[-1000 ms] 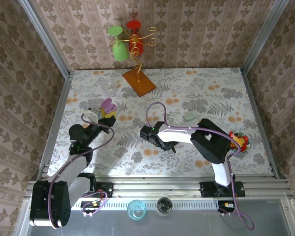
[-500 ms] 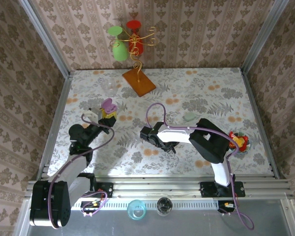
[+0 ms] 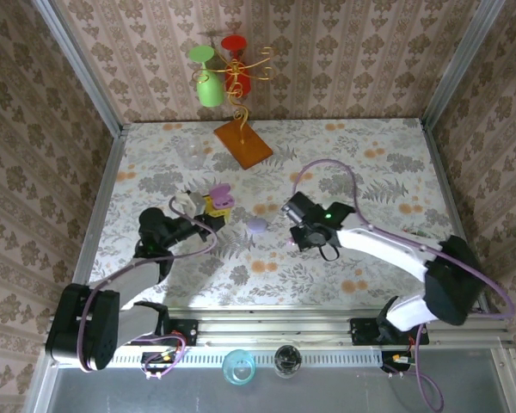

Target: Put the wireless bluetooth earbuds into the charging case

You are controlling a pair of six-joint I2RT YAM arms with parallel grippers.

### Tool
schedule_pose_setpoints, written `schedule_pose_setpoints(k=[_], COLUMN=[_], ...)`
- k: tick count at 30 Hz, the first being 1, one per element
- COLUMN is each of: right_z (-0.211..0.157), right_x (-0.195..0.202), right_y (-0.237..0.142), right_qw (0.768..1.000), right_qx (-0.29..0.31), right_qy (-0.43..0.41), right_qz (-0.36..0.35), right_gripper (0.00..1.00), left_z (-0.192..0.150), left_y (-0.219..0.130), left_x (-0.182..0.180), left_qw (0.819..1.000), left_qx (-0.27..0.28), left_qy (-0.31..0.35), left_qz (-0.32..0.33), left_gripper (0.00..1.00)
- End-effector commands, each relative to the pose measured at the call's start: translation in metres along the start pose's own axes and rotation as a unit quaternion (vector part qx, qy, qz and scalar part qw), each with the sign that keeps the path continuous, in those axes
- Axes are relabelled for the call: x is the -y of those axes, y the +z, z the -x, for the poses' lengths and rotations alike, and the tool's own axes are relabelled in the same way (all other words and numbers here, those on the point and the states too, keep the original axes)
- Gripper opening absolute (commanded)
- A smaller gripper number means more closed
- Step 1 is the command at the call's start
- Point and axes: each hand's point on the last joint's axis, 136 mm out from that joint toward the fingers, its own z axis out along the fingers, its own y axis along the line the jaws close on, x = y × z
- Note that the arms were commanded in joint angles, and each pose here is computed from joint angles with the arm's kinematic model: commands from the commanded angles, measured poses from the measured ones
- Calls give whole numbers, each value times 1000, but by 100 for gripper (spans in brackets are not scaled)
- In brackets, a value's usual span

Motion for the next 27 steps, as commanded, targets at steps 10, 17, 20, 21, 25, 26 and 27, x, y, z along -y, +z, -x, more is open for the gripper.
schedule_pose_setpoints(k=[10, 17, 20, 21, 25, 26, 27], right_z=[45, 64, 70, 71, 76, 76, 77], right_x=[-57, -82, -93, -96, -102, -103, -103], right_y=[-96, -127, -135, -137, -136, -135, -133], right_qw=[950, 920, 910, 909, 906, 906, 907], right_qx=[107, 133, 137, 136, 135, 135, 132], right_qy=[26, 8, -3, -8, -16, -18, -19], right_qz=[293, 368, 391, 394, 402, 402, 400], right_gripper=[16, 16, 16, 16, 16, 16, 16], left_z=[10, 14, 14, 14, 11, 11, 13], left_y=[37, 44, 44, 44, 46, 45, 45], left_x=[49, 74, 82, 84, 87, 87, 89], left_qw=[990, 979, 974, 972, 968, 967, 965], left_qx=[3, 10, 9, 9, 9, 11, 14], left_qy=[44, 40, 34, 31, 21, 18, 15], left_qz=[-134, -200, -225, -234, -251, -255, -260], left_gripper=[27, 26, 26, 26, 26, 26, 26])
